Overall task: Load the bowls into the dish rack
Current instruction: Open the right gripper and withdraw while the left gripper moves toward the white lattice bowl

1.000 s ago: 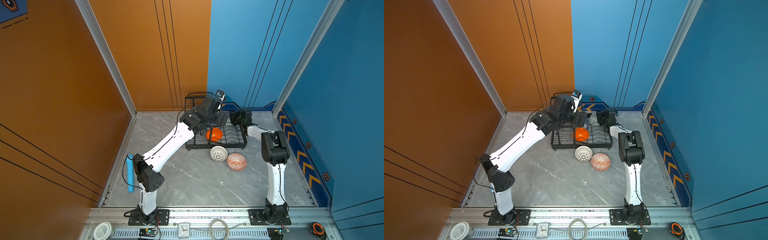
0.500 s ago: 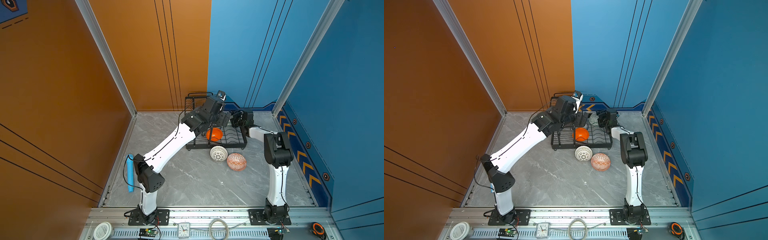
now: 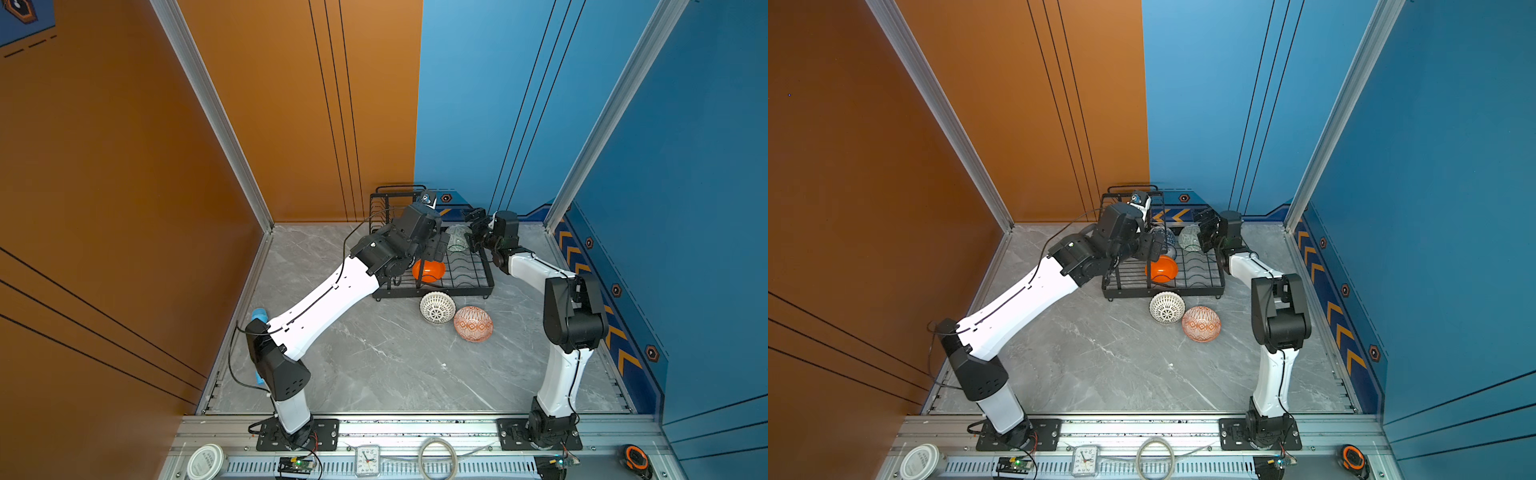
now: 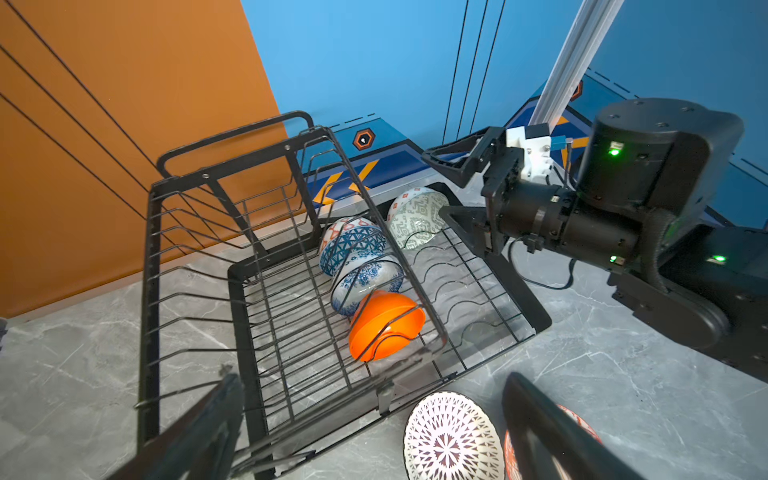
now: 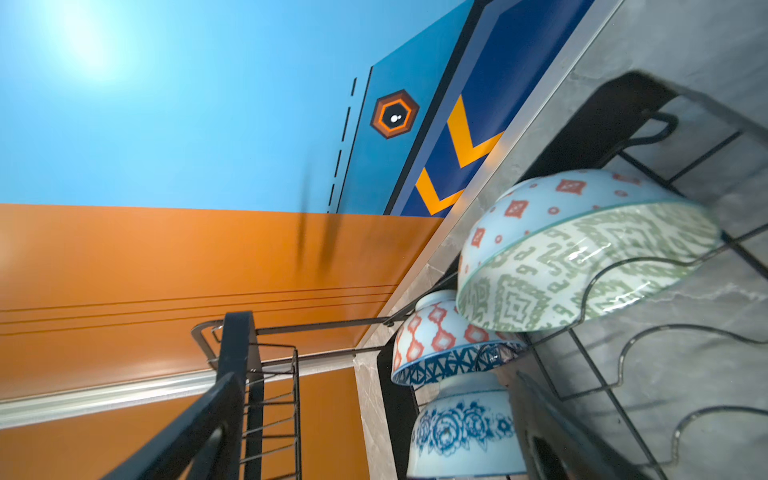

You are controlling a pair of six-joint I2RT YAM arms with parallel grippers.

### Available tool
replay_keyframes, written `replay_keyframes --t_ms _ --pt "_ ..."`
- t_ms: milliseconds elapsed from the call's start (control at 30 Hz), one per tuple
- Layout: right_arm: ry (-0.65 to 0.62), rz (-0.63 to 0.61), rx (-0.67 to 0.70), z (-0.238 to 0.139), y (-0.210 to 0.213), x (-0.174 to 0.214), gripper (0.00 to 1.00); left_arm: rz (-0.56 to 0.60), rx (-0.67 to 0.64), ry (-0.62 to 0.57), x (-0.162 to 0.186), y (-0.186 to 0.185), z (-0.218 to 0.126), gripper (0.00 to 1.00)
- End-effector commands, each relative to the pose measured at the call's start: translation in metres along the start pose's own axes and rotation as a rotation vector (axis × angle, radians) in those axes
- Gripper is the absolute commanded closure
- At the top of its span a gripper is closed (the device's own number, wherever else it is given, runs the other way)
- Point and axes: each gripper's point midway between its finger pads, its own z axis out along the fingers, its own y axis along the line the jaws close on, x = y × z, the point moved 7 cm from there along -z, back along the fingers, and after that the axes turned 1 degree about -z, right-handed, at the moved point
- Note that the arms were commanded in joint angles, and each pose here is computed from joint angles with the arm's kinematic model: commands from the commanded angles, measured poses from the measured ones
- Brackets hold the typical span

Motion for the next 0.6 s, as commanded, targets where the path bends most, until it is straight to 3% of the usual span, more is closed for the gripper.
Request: replay_keyframes --t_ms 0,300,567 --pt "0.030 -0.090 0.038 -0.023 0.011 0.003 0.00 -0.067 -0.047 -0.005 0.008 0.009 -0.016 0.02" --pt "0.045 -0.218 0.074 -0.072 0.038 0.022 0.00 -0.307 -0.043 0.052 0.052 0.038 -0.027 0.02" --pt "0.179 -0.437 0.201 -0.132 0.056 0.072 0.00 -0.509 -0.031 0.132 0.107 0.056 -0.039 0.02"
